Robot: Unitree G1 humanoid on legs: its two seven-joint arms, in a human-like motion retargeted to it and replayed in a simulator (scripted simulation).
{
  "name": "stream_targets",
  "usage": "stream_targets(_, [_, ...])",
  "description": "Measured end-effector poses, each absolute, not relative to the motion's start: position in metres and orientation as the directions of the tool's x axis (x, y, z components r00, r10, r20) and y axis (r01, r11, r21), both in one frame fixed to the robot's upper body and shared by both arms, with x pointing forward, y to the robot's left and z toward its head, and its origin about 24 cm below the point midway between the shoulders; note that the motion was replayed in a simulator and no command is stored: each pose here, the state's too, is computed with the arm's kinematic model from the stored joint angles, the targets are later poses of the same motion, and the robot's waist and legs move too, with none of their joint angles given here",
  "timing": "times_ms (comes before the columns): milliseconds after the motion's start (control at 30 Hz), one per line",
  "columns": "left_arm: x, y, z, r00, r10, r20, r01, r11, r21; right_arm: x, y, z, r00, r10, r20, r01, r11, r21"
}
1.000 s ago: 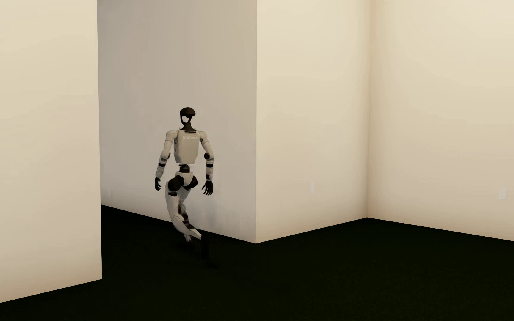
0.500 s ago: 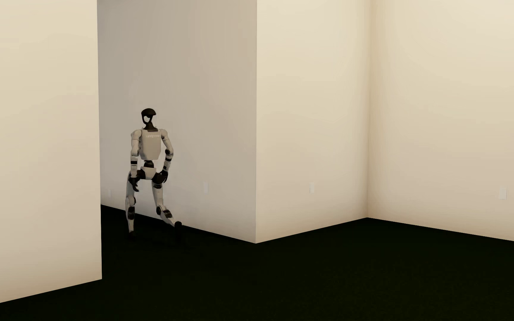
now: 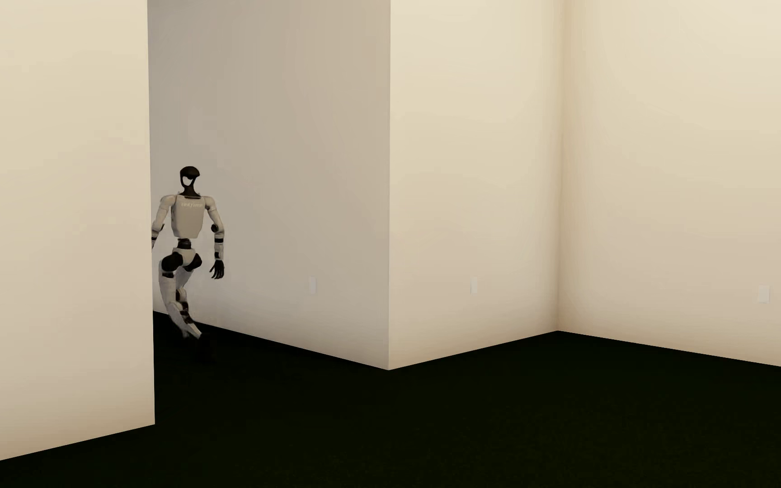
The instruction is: Avoid the corner
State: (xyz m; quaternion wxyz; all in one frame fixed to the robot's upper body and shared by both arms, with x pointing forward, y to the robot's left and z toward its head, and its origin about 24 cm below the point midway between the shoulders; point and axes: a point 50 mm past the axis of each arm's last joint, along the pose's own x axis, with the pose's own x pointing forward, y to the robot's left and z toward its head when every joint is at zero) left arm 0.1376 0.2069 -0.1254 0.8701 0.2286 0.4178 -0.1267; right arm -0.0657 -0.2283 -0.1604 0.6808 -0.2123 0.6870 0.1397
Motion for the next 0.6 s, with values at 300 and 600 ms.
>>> stream_targets(300, [-0.006, 0.200, -0.166, 0.167, -0.029, -0.986, 0.645, 0.759, 0.087, 0.119, -0.215, -0.117, 0.655, -0.014, -0.755, -0.293, 0.917, -0.271])
stream_targets(600, [-0.021, 0.198, -0.166, 0.124, -0.045, -0.991, 0.686, 0.725, 0.053, 0.090, -0.198, -0.141, 0.536, 0.009, -0.844, -0.325, 0.925, -0.197])
